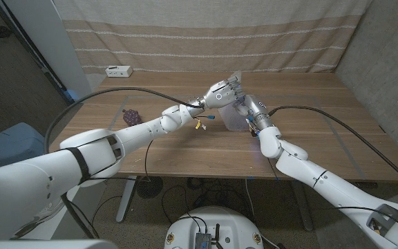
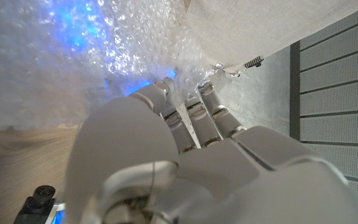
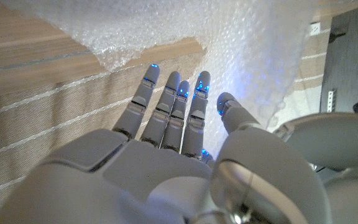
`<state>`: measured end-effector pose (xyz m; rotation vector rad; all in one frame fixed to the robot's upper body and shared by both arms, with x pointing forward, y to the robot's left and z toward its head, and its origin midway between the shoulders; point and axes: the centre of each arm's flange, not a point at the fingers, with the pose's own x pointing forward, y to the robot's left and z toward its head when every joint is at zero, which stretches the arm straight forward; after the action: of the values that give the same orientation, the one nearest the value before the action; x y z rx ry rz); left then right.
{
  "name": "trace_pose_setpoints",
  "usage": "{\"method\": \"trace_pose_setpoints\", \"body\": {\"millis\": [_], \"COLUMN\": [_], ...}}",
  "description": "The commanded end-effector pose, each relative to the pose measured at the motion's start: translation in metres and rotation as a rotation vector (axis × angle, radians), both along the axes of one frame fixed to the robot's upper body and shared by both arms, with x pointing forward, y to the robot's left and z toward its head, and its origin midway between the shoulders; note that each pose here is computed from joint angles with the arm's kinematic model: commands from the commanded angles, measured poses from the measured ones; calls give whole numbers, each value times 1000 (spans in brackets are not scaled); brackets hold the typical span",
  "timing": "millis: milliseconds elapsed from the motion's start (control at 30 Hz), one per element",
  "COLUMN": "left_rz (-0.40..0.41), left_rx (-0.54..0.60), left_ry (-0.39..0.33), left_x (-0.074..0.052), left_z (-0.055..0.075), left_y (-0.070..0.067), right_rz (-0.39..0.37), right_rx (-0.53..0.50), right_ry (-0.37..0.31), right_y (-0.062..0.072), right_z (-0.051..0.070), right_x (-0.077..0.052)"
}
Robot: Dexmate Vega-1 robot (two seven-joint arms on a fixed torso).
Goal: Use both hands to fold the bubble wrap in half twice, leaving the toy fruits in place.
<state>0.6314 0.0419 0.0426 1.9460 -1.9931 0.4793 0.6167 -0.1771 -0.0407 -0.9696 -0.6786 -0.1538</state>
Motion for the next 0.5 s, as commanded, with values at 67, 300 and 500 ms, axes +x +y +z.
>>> {"method": "trace_pose_setpoints", "body": {"millis": [67,300,500], "left_rz": [-71,-67,-87], "left_rx": [88,152,153], "left_ry": [72,66,-9], "left_x": [-6,-6,-18], "left_z": [0,-7,4], "left_y": [-27,-34,-37], "right_rz": [-124,-125,-329], "right_rx": [337,384,206], "right_ry": [-321,-335,-324], "right_y": [-41,-50,-52], "right_z": [0,2,13], "right_x": [-32,-36,-38]}}
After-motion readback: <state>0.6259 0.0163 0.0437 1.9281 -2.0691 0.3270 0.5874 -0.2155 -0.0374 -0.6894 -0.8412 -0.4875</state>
